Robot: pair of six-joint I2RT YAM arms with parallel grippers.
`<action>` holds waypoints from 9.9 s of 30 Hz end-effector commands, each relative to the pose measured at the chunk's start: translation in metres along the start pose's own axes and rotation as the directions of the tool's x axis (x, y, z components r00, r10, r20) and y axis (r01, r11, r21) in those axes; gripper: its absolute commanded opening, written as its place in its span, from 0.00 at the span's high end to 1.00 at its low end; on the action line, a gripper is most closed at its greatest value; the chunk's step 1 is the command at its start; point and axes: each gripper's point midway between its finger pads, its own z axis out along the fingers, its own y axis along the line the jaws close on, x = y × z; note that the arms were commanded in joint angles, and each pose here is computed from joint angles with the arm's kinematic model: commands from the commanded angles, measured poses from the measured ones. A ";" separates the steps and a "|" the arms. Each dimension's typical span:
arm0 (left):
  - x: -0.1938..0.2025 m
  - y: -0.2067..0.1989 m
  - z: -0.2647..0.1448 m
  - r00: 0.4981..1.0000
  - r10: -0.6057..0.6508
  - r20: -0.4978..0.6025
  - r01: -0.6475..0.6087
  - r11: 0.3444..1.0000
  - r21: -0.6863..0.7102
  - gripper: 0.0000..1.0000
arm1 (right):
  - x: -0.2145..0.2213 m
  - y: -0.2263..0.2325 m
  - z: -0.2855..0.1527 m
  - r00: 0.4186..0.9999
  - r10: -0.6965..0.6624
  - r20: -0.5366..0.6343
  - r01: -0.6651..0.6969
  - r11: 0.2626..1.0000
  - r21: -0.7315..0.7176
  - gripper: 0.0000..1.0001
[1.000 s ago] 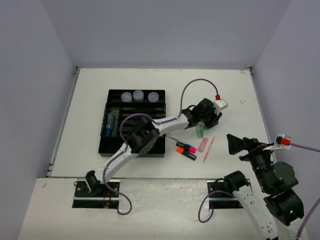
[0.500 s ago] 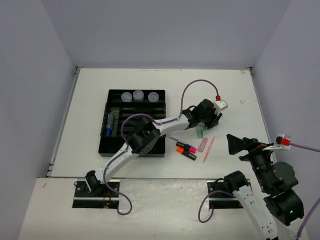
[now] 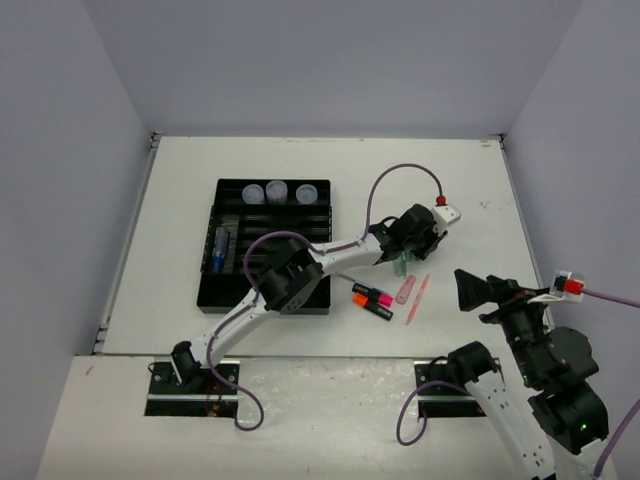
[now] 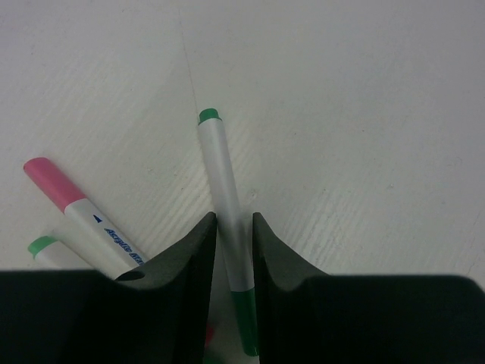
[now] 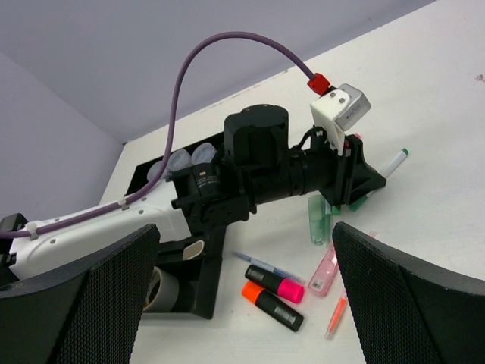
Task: Sort the stationery into containers
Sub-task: Pick up the pen from the center of the board, then place the pen in the storage box, then pick up the pen from the center of the board, then place the pen in the storage box.
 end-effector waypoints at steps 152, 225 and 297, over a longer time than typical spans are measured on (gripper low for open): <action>-0.061 0.094 -0.071 0.941 -0.318 0.118 0.339 0.873 -0.351 0.28 | -0.004 0.007 -0.004 0.999 -0.036 0.037 0.038 0.997 -0.066 0.01; -0.175 0.050 -0.132 0.954 0.036 0.297 -0.002 0.994 -0.114 1.00 | -0.003 0.010 -0.005 0.998 -0.040 0.038 0.043 0.995 -0.086 0.01; 0.050 0.256 -0.237 0.832 0.551 -0.055 -0.542 0.831 0.123 0.93 | -0.005 0.012 -0.008 0.998 -0.037 0.060 0.044 0.993 -0.109 0.01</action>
